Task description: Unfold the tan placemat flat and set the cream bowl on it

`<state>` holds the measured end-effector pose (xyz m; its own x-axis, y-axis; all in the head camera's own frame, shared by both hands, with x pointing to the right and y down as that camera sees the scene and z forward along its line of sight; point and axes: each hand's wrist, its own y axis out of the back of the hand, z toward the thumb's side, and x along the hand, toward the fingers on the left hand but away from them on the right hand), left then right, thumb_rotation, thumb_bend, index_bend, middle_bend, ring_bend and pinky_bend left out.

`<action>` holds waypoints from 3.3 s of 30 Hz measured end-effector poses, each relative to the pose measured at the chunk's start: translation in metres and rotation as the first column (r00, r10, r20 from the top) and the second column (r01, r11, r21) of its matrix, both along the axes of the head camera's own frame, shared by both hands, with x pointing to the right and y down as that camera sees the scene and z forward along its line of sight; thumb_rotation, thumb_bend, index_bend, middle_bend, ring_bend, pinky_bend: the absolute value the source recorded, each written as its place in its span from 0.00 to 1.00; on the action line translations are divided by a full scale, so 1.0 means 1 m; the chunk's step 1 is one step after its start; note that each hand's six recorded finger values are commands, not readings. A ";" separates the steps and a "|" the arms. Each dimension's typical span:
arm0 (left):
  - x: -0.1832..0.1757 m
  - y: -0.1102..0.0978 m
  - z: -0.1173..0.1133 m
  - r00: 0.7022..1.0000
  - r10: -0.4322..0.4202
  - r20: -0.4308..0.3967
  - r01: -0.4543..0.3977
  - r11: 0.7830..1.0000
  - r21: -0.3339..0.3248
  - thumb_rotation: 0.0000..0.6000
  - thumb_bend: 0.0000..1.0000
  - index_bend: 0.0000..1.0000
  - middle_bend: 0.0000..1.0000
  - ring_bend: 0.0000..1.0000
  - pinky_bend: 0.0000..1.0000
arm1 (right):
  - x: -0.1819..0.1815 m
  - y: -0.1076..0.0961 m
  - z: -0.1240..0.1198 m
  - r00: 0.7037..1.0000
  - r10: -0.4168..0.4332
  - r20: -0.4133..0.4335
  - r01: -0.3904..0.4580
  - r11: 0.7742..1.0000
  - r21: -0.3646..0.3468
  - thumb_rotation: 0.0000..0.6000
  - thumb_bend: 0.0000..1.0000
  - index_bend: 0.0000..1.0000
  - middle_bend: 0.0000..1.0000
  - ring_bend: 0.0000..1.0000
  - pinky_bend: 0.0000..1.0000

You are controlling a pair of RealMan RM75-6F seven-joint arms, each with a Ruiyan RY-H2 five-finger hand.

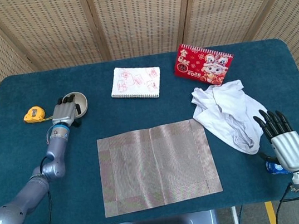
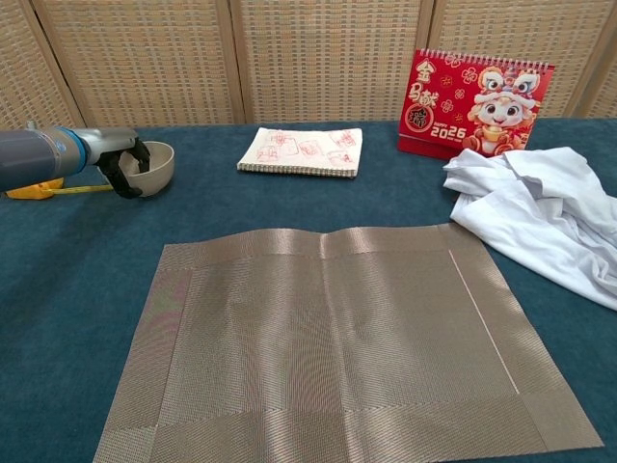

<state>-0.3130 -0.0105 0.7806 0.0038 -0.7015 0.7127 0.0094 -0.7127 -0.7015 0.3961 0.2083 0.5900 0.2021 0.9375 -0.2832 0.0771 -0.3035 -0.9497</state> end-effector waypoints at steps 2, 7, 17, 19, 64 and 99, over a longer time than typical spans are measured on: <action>-0.001 -0.001 -0.002 1.000 -0.002 -0.002 0.002 1.000 0.011 1.00 0.49 0.72 0.00 0.00 0.00 | -0.001 0.000 -0.001 1.000 -0.001 0.007 0.001 1.000 0.001 1.00 0.00 0.03 0.00 0.00 0.00; -0.004 -0.004 -0.013 1.000 -0.003 -0.028 0.004 0.999 0.051 1.00 0.49 0.75 0.00 0.00 0.00 | -0.002 0.001 -0.002 1.000 -0.006 0.015 0.006 1.000 0.004 1.00 0.00 0.03 0.00 0.00 0.00; 0.015 -0.004 -0.055 0.987 0.115 -0.114 -0.098 0.985 0.141 1.00 0.49 0.75 0.00 0.00 0.00 | -0.008 0.003 -0.006 0.999 -0.018 0.029 0.017 1.000 0.011 1.00 0.00 0.04 0.00 0.00 0.00; 0.027 0.001 -0.068 0.976 0.166 -0.141 -0.142 0.976 0.163 1.00 0.49 0.75 0.00 0.00 0.00 | -0.009 0.003 -0.007 0.999 -0.019 0.031 0.018 1.000 0.012 1.00 0.00 0.04 0.00 0.00 0.00; 0.180 0.200 -0.098 0.593 0.705 -0.389 -0.697 0.691 0.191 1.00 0.15 0.05 0.00 0.00 0.00 | -0.010 0.004 -0.023 0.997 -0.027 0.072 0.024 0.999 0.042 1.00 0.00 0.05 0.00 0.00 0.00; -0.063 0.189 -0.211 0.991 0.047 -0.127 -0.005 0.950 0.311 1.00 0.00 0.00 0.00 0.00 0.00 | -0.009 0.008 -0.046 0.999 -0.014 0.050 0.010 0.997 0.075 1.00 0.00 0.05 0.00 0.00 0.00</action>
